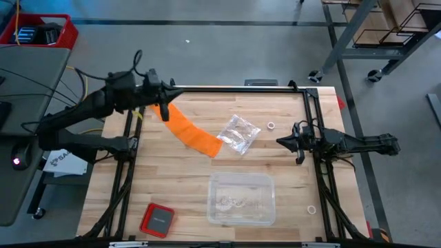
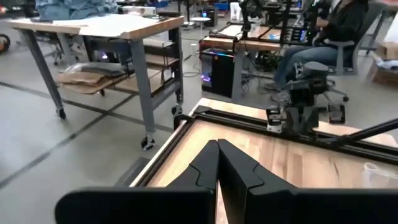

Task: Roll bandage
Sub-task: Roll the orange bandage

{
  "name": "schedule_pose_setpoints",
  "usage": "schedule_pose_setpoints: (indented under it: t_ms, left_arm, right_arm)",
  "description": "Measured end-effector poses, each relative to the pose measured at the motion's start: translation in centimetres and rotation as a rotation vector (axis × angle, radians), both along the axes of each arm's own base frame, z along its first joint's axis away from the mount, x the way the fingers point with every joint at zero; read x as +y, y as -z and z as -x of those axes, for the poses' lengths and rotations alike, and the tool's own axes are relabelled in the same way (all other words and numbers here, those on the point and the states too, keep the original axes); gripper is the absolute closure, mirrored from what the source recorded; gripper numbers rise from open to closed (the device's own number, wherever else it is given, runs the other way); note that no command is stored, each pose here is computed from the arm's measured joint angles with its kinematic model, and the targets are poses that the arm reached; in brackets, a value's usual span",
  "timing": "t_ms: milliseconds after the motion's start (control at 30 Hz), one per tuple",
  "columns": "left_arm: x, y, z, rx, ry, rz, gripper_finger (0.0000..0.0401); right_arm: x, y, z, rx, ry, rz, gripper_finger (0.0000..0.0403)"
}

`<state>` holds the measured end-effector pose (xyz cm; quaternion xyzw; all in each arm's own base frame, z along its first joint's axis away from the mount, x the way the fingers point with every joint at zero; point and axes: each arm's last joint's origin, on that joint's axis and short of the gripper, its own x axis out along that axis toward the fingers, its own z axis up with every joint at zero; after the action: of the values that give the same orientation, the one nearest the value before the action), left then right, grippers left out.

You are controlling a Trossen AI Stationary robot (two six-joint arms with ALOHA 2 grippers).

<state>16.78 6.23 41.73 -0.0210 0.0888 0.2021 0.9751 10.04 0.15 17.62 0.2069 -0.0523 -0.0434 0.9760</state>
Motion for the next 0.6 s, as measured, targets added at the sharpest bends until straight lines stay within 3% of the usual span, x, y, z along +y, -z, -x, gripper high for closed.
schedule_pose_setpoints:
  t_ms: [67, 167, 300, 467, 600]
  left_arm:
    - [0.9, 0.7, 0.7, 0.001, -0.027, 0.048, 0.04]
    - [2.5, 3.4, 1.0, 0.024, -0.065, 0.193, 0.04]
    - [5.3, 7.9, 1.4, 0.096, -0.261, 0.477, 0.04]
    - [9.5, 9.6, 2.2, 0.058, -0.475, 0.667, 0.04]
    - [13.3, 11.4, 3.0, 0.046, -0.674, 0.845, 0.04]
  right_arm:
    - [-0.2, -1.3, 0.2, -0.162, 0.054, -0.17, 0.0402]
    - [-1.0, -2.5, 0.5, -0.344, 0.278, -0.379, 0.0402]
    - [-1.5, -2.2, 0.1, -0.409, 0.456, -0.586, 0.0402]
    - [-1.5, -1.5, -1.6, -0.374, 0.34, -0.759, 0.0402]
    - [-1.8, -3.2, -3.1, -0.394, 0.333, -0.826, 0.0402]
